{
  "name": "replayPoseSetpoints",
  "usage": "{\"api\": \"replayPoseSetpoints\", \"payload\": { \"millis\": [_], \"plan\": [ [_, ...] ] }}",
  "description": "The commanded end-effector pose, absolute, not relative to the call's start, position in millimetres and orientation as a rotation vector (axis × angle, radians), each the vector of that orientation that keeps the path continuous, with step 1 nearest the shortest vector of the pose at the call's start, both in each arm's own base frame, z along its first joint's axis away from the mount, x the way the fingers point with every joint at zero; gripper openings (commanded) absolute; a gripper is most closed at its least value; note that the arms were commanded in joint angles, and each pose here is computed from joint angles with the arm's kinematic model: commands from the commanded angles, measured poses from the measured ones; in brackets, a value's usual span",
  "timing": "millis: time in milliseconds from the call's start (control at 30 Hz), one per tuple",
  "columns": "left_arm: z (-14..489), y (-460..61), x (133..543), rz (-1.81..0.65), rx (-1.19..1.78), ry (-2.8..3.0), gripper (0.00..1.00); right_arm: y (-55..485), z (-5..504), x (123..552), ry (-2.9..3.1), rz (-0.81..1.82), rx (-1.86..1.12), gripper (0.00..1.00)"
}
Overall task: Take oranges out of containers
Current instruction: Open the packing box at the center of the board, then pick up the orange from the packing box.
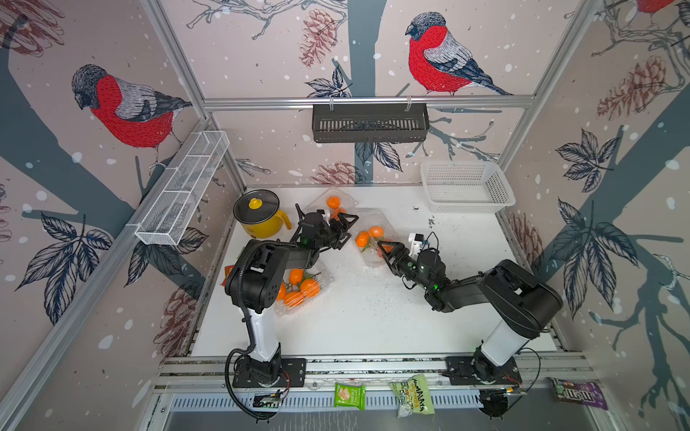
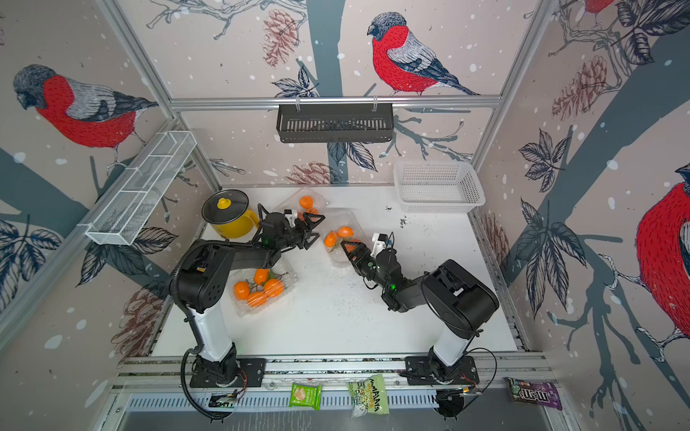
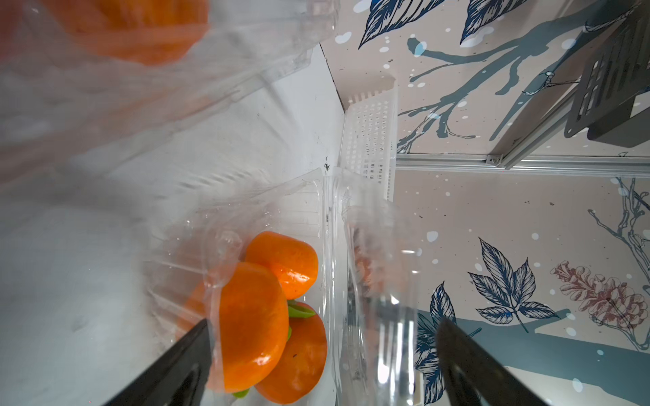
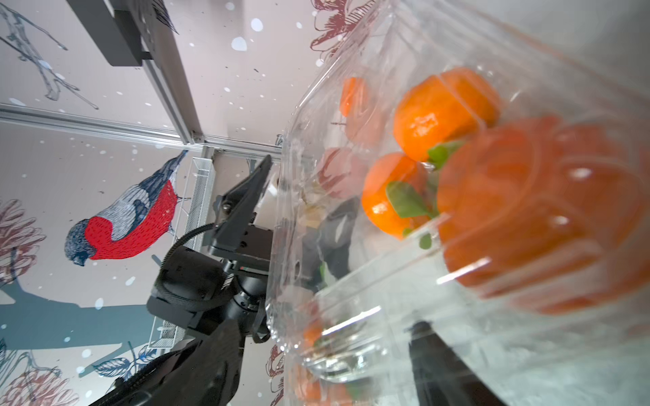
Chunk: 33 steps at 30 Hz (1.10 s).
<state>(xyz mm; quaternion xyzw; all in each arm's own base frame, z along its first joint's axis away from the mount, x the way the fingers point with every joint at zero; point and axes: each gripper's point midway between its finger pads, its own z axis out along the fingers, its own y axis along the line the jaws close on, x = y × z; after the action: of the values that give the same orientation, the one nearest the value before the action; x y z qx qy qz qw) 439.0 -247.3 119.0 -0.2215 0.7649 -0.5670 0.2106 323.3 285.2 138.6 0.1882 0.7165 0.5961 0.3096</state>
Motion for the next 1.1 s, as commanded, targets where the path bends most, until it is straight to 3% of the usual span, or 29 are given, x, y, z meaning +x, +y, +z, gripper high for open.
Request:
{"api": "replayPoseSetpoints", "payload": {
  "millis": [0,267,533,667,767,900,1067],
  "plan": [
    [135.7,-249.9,442.1,-1.629,-0.576,2.072,0.97,281.3,173.6,327.9,1.740,1.645,0.410,0.78],
    [141.5,-244.7,429.5,-1.578,-0.547,2.103,0.97,244.0,203.7,354.5,1.644,1.626,0.443,0.81],
    [158.8,-239.5,417.4,-1.435,-0.460,2.171,0.97,193.1,207.9,384.8,1.734,1.401,0.473,0.85],
    [171.5,-241.4,416.2,-1.411,-0.431,2.166,0.97,176.8,170.2,411.3,1.956,1.173,0.504,0.86],
    [182.6,-251.0,416.7,-1.451,-0.389,2.168,0.97,185.5,168.2,419.1,2.091,1.051,0.365,0.86],
    [197.9,-254.0,411.6,-1.458,-0.331,2.159,0.97,216.5,171.7,406.4,2.282,0.695,0.086,0.87],
    [214.2,-249.1,394.1,-1.494,-0.314,2.114,0.97,231.5,130.6,385.9,2.485,0.415,-0.109,0.84]
  ]
}}
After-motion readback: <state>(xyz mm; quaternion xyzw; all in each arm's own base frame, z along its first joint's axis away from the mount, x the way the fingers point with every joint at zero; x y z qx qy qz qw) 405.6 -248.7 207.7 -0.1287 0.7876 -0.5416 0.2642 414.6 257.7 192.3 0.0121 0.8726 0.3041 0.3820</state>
